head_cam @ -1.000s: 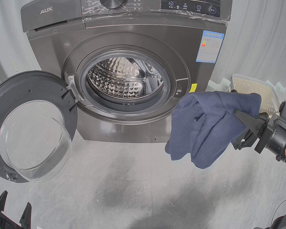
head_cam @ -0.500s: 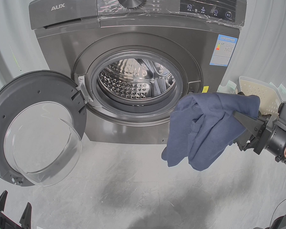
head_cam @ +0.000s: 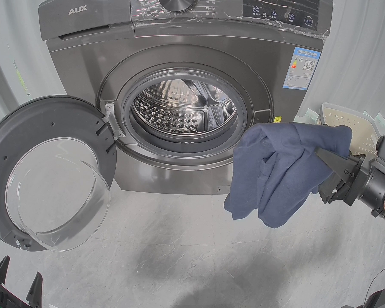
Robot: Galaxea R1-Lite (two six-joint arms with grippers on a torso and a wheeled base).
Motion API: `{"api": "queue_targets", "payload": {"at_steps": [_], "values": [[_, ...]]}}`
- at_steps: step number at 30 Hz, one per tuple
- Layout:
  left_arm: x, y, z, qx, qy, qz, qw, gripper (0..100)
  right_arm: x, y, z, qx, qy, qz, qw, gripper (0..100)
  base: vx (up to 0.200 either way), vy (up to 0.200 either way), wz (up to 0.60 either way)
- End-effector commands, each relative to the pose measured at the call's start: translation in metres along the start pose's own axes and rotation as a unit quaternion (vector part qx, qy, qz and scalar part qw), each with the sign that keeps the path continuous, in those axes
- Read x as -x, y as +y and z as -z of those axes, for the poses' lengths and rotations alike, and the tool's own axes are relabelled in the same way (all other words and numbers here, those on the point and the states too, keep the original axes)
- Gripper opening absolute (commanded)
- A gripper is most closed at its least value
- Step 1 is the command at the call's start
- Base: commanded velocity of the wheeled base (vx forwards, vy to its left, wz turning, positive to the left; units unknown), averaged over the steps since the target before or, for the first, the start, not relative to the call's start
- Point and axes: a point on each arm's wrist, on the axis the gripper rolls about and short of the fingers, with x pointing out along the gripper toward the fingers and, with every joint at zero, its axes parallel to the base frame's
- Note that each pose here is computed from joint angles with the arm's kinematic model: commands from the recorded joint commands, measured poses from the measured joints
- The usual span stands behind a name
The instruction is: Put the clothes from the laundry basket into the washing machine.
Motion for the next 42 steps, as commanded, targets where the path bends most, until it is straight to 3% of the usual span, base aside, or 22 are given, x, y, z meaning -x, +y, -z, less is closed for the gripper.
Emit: {"api": "queue_targets", "payload": {"at_steps": [1,10,15,18,22,29,32,33,34,35,37,38,39,42], "values": [[0.000,0.000,0.004,0.000,-0.001,0.000,1.0000,100,0.001,0.002,-0.001,0.000,-0.002,-0.005,1.0000,0,0.000,0.000,0.00],[0.000,0.000,0.004,0.001,-0.001,-0.002,1.0000,100,-0.010,0.004,0.012,-0.003,0.030,-0.014,0.9995,0,0.000,0.000,0.00],[0.000,0.000,0.005,-0.013,-0.001,-0.005,0.9999,100,-0.020,0.010,0.025,-0.002,0.059,-0.020,0.9981,0,0.000,0.000,0.00],[0.000,0.000,0.005,-0.008,-0.001,-0.006,0.9999,100,-0.026,0.015,0.027,-0.001,0.062,-0.022,0.9978,0,0.000,0.000,0.00],[0.000,0.000,0.005,-0.006,-0.001,-0.007,1.0000,100,-0.040,0.018,0.023,-0.002,0.047,-0.018,0.9987,0,0.000,0.000,0.00],[-0.002,0.000,0.004,-0.017,0.011,0.006,0.9998,100,-0.059,0.033,0.014,-0.018,0.010,-0.047,0.9987,0,0.000,0.000,0.00],[0.001,-0.001,-0.001,-0.025,-0.017,0.015,0.9994,100,-0.062,0.035,0.014,-0.025,0.006,-0.053,0.9983,0,0.000,0.000,0.00],[0.006,-0.001,-0.017,-0.019,-0.056,0.020,0.9981,100,-0.065,0.037,0.015,-0.026,0.007,-0.056,0.9981,0,0.000,0.000,0.00],[0.007,-0.001,-0.020,-0.019,-0.062,0.020,0.9977,100,-0.065,0.037,0.015,-0.026,0.008,-0.056,0.9981,0,0.000,0.000,0.00],[0.015,-0.002,-0.051,-0.023,-0.102,0.030,0.9940,100,-0.070,0.038,0.017,-0.029,0.009,-0.057,0.9979,0,0.000,0.000,0.00],[0.013,-0.003,-0.061,-0.027,-0.096,0.051,0.9937,100,-0.072,0.039,0.015,-0.031,0.004,-0.058,0.9978,0,0.000,0.000,0.00],[0.004,-0.004,-0.068,-0.026,-0.068,0.092,0.9931,100,-0.076,0.043,0.014,-0.032,-0.004,-0.066,0.9973,0,0.000,0.000,0.00],[0.001,-0.005,-0.069,-0.025,-0.058,0.104,0.9926,100,-0.078,0.043,0.015,-0.032,-0.005,-0.067,0.9972,0,0.000,0.000,0.00],[-0.028,-0.008,-0.075,-0.013,0.022,0.170,0.9851,100,-0.090,0.046,0.019,-0.033,-0.014,-0.070,0.9969,0,0.000,0.000,0.00]]}}
